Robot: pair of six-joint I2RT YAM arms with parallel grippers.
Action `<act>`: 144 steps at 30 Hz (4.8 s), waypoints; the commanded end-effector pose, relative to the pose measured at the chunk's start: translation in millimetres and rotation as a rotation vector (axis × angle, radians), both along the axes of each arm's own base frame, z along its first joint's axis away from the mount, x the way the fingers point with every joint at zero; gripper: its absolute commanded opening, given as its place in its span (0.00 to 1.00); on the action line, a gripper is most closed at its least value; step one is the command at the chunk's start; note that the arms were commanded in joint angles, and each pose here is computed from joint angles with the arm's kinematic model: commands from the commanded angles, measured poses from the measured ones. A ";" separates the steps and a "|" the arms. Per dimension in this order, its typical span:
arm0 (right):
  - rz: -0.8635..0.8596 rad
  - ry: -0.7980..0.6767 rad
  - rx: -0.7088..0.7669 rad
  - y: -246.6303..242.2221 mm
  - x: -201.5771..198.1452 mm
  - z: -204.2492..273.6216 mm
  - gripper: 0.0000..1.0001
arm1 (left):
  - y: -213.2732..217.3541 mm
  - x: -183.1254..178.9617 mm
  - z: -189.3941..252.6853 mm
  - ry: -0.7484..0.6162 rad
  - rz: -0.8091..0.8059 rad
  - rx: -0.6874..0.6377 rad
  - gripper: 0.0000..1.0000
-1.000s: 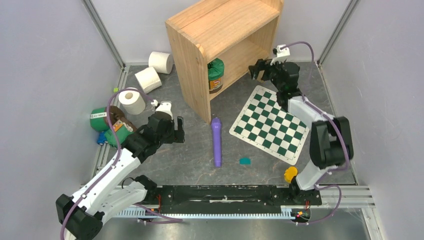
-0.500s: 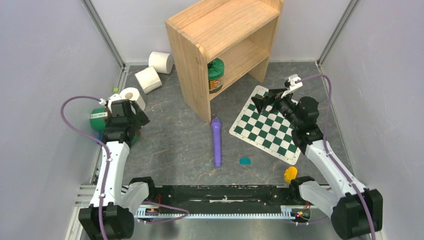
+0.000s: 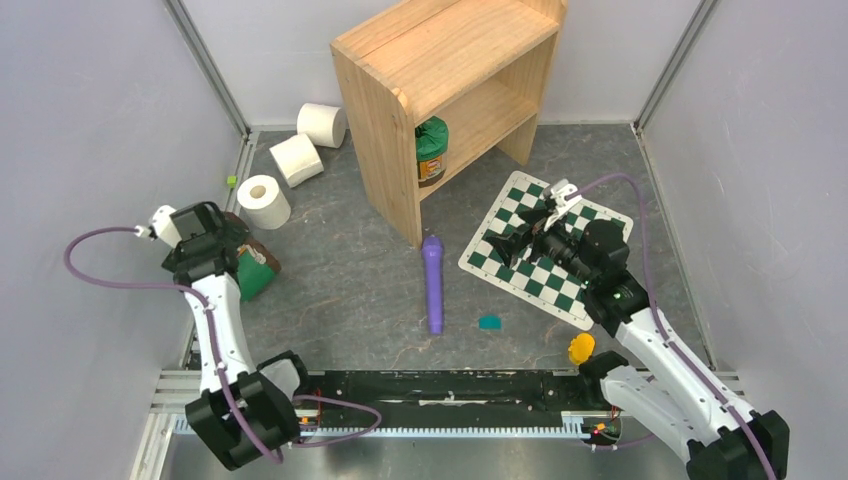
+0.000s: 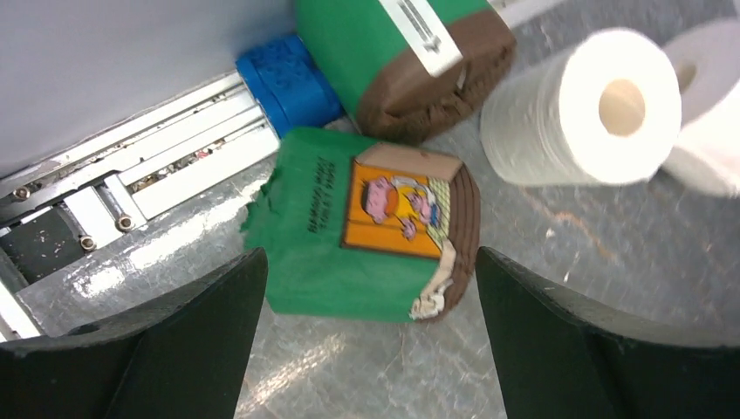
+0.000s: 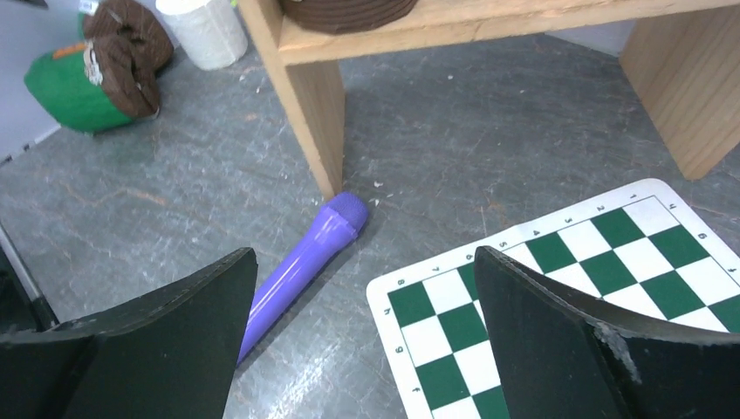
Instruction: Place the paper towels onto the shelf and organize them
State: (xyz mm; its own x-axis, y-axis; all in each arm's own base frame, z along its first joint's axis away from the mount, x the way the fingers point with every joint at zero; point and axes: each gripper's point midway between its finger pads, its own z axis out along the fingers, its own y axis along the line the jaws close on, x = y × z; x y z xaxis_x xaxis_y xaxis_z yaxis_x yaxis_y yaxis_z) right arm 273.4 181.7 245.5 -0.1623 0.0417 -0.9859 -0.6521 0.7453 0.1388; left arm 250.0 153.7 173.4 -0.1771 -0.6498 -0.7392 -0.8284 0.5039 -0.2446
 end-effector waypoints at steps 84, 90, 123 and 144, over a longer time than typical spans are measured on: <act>0.040 0.105 -0.055 20.8 -22.6 12.5 0.97 | -421.2 -82.7 50.7 -0.183 -1.922 0.435 0.25; 0.098 0.228 -0.026 34.3 -30.8 13.4 0.96 | -461.3 -106.3 38.2 -0.204 -2.011 0.586 0.25; -0.094 0.299 -0.154 -5.9 -30.2 -36.4 0.97 | -553.9 -58.9 -43.8 -0.260 -1.910 0.655 0.29; -0.046 0.318 -0.225 -2.6 -30.9 -39.7 0.98 | -540.9 -96.1 -5.1 -0.206 -2.000 0.396 0.99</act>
